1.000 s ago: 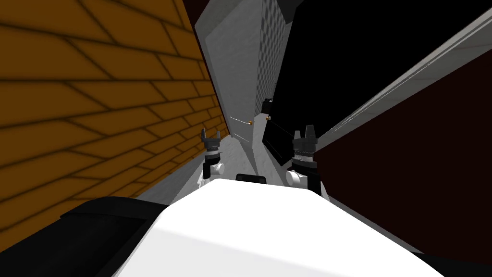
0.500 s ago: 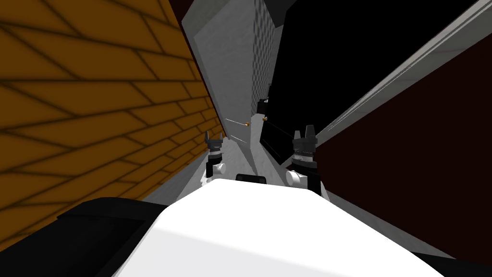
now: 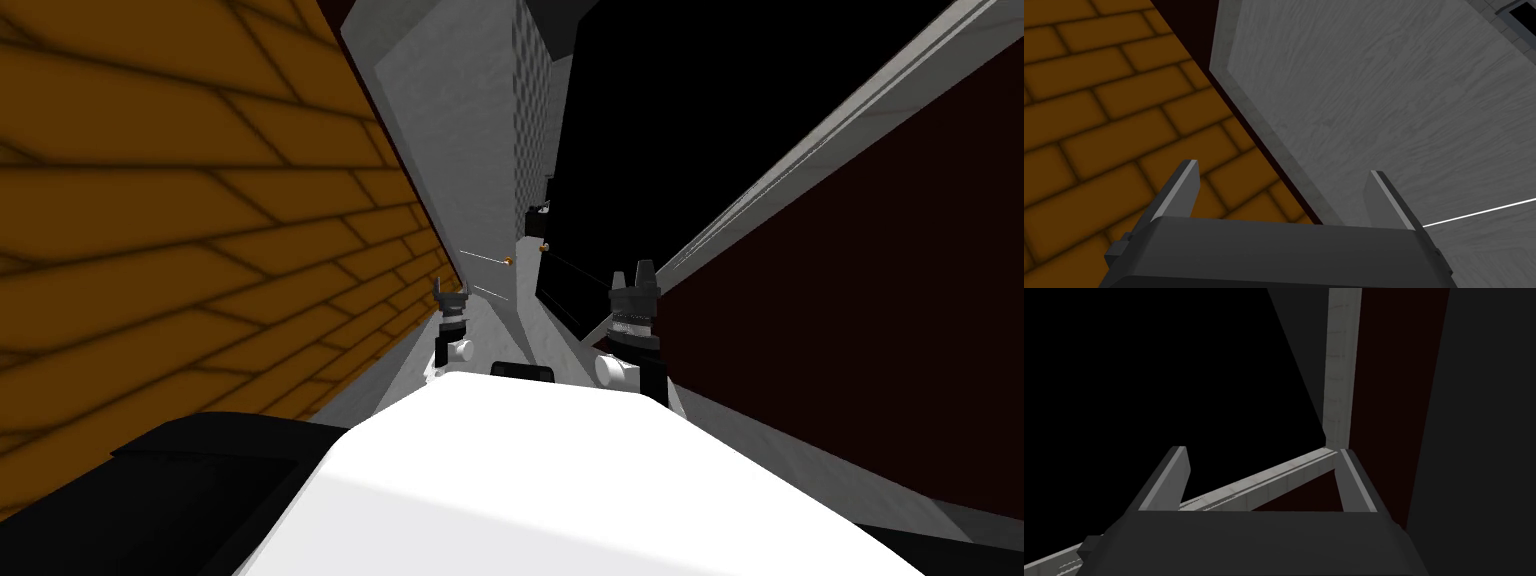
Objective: Push the door open
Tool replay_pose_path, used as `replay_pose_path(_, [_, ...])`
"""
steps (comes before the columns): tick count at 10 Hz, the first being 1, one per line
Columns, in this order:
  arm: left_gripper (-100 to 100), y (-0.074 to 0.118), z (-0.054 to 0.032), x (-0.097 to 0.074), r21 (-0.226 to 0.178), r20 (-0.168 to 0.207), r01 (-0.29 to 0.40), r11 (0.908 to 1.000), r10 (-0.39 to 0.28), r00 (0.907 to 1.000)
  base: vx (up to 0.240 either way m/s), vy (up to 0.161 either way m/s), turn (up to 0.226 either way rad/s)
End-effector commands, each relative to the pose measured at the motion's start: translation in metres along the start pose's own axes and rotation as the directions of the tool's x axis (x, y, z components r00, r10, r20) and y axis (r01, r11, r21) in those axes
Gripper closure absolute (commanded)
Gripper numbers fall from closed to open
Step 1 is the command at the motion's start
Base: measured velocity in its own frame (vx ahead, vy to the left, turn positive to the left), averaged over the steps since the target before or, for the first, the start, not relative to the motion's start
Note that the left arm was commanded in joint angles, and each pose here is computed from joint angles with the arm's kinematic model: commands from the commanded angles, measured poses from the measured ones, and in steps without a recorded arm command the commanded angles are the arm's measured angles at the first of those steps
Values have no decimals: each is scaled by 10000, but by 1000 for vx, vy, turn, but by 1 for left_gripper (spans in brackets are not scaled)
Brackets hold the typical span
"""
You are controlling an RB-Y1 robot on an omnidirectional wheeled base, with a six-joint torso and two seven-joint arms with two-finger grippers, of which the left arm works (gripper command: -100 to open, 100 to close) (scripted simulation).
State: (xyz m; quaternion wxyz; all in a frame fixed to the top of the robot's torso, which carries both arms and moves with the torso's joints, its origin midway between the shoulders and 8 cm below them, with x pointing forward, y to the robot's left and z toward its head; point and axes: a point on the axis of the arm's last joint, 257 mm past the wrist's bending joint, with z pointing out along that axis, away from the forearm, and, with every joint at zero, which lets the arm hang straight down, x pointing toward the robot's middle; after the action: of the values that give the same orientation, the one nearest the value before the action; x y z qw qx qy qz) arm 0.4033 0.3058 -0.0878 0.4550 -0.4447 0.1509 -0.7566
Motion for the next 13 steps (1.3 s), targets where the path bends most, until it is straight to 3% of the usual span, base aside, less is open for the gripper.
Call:
replay_pose_path(1, [-100, 95, -28, -77, -117, 172, 372, 9992, -370, 9992, 61, 83, -185])
replay_pose_path(5, [-100, 327, -109, -258, -359, 638, 1239, 9916, -1214, 9905, 70, 81, -176])
replay_pose_path(13, [-100, 831, -349, -650, -608, 1856, 3089, 9491, -2934, 9378, 67, 102, -207])
